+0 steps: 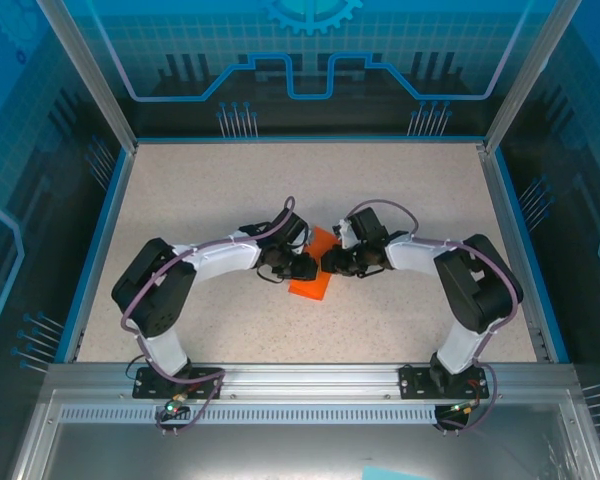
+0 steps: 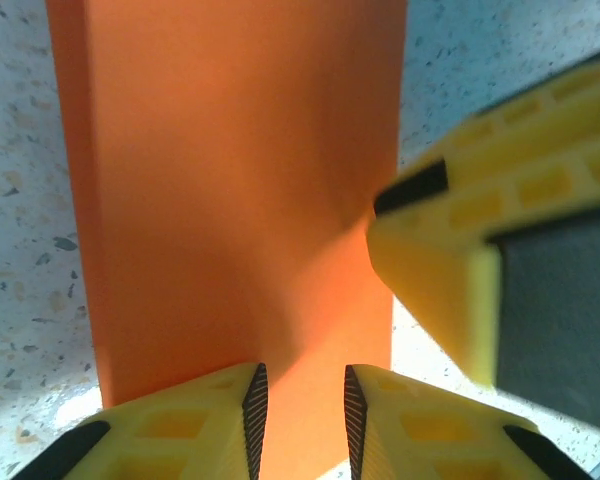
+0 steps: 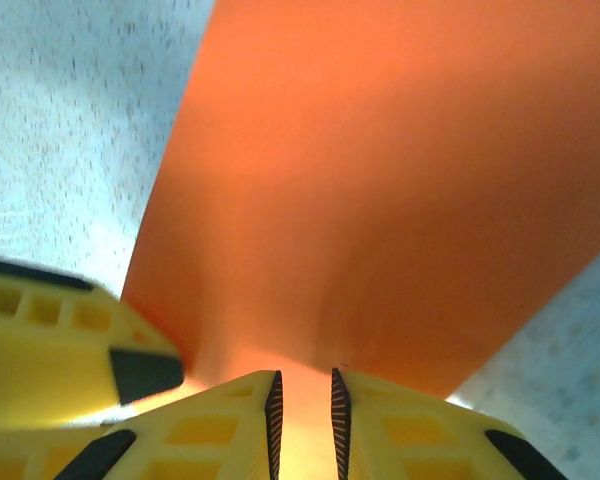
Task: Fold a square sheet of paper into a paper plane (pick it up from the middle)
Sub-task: Fold the square sheet of paper in half at the center of the table.
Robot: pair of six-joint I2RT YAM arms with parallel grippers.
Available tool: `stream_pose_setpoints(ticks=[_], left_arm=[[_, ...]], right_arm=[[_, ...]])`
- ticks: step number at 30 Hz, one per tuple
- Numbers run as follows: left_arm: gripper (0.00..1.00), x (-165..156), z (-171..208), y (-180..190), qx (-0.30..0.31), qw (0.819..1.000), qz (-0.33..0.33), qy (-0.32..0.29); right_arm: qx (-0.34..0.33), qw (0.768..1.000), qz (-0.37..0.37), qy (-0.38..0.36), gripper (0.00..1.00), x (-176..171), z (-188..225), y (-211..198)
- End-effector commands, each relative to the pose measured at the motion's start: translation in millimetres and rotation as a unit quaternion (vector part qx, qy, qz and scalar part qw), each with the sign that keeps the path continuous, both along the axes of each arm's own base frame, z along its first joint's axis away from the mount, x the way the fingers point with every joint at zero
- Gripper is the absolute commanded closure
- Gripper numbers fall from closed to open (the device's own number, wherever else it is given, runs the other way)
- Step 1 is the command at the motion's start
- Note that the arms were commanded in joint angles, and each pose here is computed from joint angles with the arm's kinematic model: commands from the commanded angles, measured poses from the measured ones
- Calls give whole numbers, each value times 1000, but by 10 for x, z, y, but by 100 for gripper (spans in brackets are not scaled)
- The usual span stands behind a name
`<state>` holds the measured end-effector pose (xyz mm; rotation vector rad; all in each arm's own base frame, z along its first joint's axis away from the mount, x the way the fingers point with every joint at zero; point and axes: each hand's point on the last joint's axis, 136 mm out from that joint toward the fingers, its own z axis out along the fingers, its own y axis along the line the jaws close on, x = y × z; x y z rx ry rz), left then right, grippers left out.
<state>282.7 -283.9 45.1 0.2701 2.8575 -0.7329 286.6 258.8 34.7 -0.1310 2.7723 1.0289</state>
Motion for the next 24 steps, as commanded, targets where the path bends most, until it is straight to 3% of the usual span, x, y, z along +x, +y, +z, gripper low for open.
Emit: stream_pose_setpoints(ticks=[1, 9, 15, 21, 24], left_arm=[[70, -13, -59, 7, -7, 1000, -1, 14], [60, -7, 102, 108, 13, 1000, 2, 1], [50, -162, 58, 336, 52, 998, 33, 30], [53, -271, 12, 227, -9, 997, 56, 53], [57, -255, -70, 282, 11, 996, 67, 53]], right_arm=[[6, 1000, 7, 19, 77, -196, -20, 62], [-16, 999, 16, 38, 78, -337, -235, 88], [-39, 998, 26, 43, 78, -426, -313, 21], [-37, 998, 32, 47, 78, -497, -384, 15], [-29, 998, 32, 45, 78, -501, -375, 31]])
